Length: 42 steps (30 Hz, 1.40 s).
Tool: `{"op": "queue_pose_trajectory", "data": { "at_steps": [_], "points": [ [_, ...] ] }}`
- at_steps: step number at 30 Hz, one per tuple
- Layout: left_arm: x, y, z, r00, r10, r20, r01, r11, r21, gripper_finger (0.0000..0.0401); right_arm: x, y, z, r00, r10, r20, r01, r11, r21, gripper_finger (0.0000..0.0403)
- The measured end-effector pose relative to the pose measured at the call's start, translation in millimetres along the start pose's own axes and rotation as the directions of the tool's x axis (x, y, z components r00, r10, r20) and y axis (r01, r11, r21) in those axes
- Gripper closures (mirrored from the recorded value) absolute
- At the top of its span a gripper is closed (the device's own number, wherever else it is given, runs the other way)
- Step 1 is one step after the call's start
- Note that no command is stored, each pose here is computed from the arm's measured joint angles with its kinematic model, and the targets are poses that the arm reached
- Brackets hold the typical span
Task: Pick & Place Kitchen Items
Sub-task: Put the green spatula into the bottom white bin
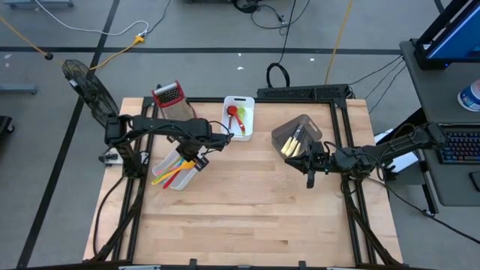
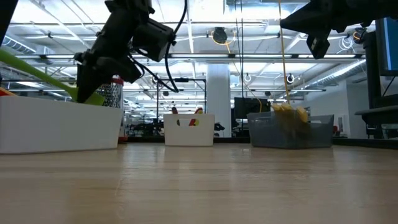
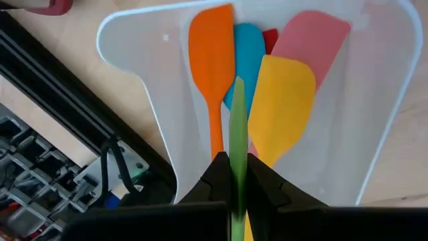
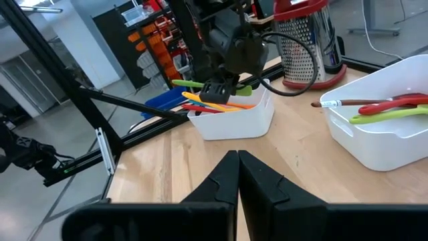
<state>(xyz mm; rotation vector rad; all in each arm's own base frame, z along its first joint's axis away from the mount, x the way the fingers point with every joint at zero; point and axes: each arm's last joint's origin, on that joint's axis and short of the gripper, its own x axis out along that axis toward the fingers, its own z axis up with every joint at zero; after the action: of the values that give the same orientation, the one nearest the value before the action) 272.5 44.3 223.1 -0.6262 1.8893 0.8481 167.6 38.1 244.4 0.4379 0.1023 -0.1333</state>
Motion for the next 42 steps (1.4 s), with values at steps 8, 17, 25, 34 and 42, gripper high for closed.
{"op": "queue_pose_trajectory", "data": {
  "at_steps": [8, 17, 25, 34, 42],
  "points": [
    [12, -1, 3, 1.000, -0.014, -0.003, 0.014, 1.000, -0.025, 0.0393, 0, 0, 0, 1.000, 0.000, 0.000, 0.000, 1.000, 0.000, 0.0399],
    [30, -1, 3, 1.000, 0.010, -0.021, -0.011, 1.000, -0.029, 0.0393, 0, 0, 0, 1.000, 0.001, -0.001, -0.001, 1.000, 0.000, 0.0399],
    [30, -2, 6, 1.000, -0.010, 0.002, 0.010, 1.000, -0.029, 0.0391, 0, 0, 0, 1.000, 0.001, -0.001, -0.001, 1.000, 0.000, 0.0399],
    [30, -3, 6, 1.000, -0.026, -0.011, 0.026, 1.000, 0.000, 0.0361, 0, 0, 0, 1.000, 0.001, 0.000, -0.001, 1.000, 0.000, 0.0399],
    [30, -3, 6, 0.999, -0.031, -0.009, 0.031, 1.000, -0.003, 0.0356, 0, 0, 0, 1.000, 0.001, -0.001, -0.001, 1.000, -0.001, 0.0399]
  ]
}}
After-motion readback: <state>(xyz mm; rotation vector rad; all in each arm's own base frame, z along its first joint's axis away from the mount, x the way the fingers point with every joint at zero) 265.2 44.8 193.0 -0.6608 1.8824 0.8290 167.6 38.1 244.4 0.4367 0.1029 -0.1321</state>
